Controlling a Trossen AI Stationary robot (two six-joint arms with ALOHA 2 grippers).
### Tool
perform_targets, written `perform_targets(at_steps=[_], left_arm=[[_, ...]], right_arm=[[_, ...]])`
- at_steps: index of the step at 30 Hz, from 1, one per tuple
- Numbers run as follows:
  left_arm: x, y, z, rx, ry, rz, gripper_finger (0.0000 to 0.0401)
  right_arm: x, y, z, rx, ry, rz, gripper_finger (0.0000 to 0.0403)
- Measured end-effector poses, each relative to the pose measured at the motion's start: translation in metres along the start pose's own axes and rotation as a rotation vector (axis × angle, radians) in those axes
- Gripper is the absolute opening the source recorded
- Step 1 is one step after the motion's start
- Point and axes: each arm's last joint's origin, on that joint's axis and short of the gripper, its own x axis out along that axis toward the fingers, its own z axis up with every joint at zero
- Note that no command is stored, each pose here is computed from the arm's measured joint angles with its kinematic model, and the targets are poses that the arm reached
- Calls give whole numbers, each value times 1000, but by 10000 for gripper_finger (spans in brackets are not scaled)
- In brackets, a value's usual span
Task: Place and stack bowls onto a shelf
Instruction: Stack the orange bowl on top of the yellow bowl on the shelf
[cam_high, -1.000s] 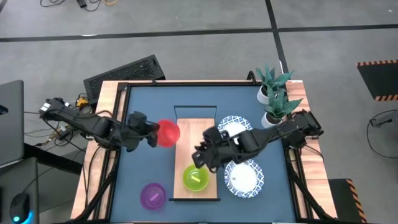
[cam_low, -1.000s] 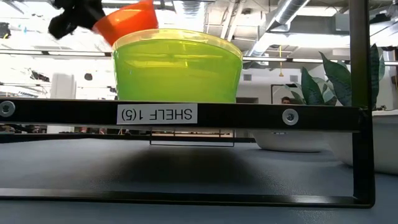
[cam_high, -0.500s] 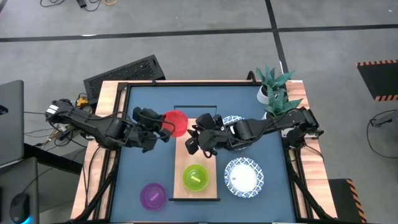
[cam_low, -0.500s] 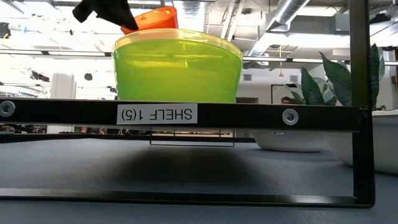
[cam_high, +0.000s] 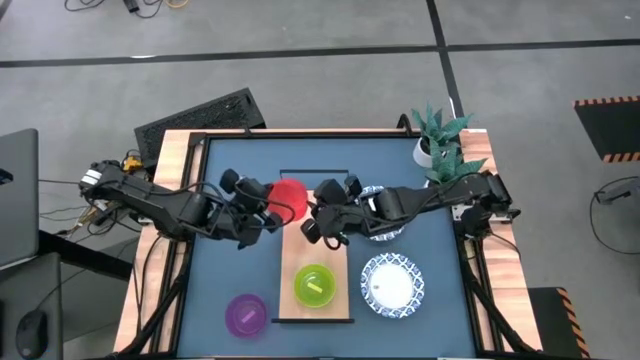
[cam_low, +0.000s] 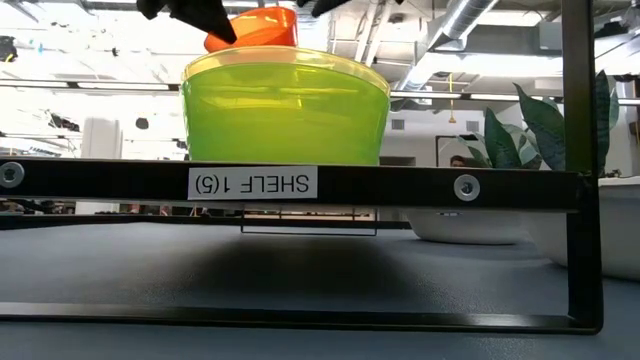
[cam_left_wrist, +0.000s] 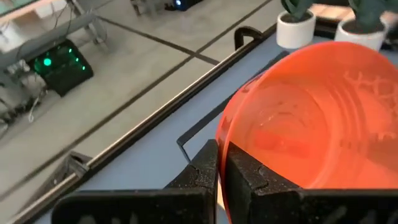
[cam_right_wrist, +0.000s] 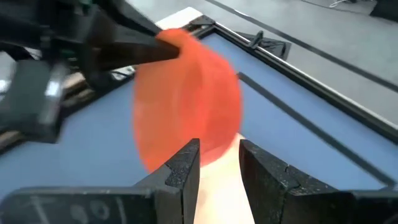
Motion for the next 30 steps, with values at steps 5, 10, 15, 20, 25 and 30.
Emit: perform_targets(at_steps=[5,10,15,20,25,30], left_arm=[[-2,-3,1,53,-16,-17,0],[-1,-2,2,92,-19,-12,0],[1,-1,3,128,-18,-5,0],[2,-1,4,153,-22,-6,0],[3,-1,5,173,-20,-3,0],[3,-3,8,162,-36,-33,0]], right_arm=[[4,-4,2,-48,5,-13,141],[4,-4,2,-72,9,-10,161],[4,-3,2,-100,8,0,204],[5,-3,6,-75,-8,15,234],[7,-5,7,-41,15,37,234],[9,-7,7,-52,14,13,230]])
